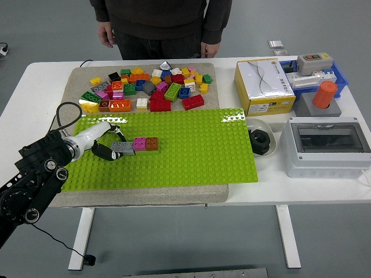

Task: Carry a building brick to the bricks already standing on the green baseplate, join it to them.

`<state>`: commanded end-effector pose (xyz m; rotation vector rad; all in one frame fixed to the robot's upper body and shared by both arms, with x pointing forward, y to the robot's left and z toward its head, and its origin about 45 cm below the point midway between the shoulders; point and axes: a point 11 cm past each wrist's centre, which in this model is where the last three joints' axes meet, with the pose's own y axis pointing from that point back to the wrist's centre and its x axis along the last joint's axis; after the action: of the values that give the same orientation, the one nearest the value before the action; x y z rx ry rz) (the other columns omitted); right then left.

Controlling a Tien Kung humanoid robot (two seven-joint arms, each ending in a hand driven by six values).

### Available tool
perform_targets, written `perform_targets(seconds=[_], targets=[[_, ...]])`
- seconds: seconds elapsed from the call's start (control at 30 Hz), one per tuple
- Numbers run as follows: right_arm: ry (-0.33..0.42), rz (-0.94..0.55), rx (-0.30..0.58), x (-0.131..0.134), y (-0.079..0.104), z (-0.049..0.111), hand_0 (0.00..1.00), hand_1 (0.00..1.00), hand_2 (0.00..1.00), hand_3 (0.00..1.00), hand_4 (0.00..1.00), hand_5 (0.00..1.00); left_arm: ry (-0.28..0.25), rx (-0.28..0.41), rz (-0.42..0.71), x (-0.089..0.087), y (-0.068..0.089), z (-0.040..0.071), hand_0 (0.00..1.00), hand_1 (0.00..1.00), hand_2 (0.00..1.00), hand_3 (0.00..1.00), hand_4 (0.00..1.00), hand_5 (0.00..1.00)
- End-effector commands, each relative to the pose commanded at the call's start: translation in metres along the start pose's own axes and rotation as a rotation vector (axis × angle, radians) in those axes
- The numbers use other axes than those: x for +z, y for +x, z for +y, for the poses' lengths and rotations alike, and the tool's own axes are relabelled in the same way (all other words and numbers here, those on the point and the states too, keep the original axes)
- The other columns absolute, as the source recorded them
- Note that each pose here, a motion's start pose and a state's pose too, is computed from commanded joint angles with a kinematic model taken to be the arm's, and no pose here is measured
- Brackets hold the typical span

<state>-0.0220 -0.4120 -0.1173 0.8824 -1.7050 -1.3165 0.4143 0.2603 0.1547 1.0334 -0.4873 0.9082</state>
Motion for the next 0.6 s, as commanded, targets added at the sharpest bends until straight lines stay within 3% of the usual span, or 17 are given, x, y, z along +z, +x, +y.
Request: perform_targets(seconds=[0.3,0.33,0.5,0.53,0.6], targets=[[-0.002,0.003,0.002,0.0007,0.0005,0.0000,0.654,0.640,0.752,0.827,0.824,0.994,-0.003,-0.003,-0.002,0.0002,-0.0020,-0.0001,0.929,0.998,0.977,0.614,0.414,0.002],[-0.002,0.003,0.002,0.0008,0.0006,0.0000,0.654,0.640,0.752,0.828,0.824,0.995,-0.004,-0.003,-0.002,0.0002,-0.0021,-0.0001,0.928,0.998,0.981,0.759,0.542,0.002],[-0.004,0.004,0.002,0.0014,0.0007,0.0000,0.654,0.640,0.752,0.828,0.824,0.995,-0.005,-0.006,-0.004,0.0002,-0.0022,0.0001,0.928,0.998,0.981,0.759,0.542,0.002],[-0.004,0.004,0.002,0.0014,0.0007,0.0000,0.654,0.640,0.751,0.826,0.824,0.993,-0.004,-0.007,-0.005,0.0001,-0.0022,0.0002,0.930,0.998,0.987,0.830,0.609,0.002],[-0.004,0.003,0.002,0.0014,0.0006,0.0000,0.654,0.640,0.751,0.826,0.824,0.993,-0.004,-0.008,-0.005,0.0000,-0.0021,0.0003,0.930,0.998,0.987,0.830,0.609,0.002]])
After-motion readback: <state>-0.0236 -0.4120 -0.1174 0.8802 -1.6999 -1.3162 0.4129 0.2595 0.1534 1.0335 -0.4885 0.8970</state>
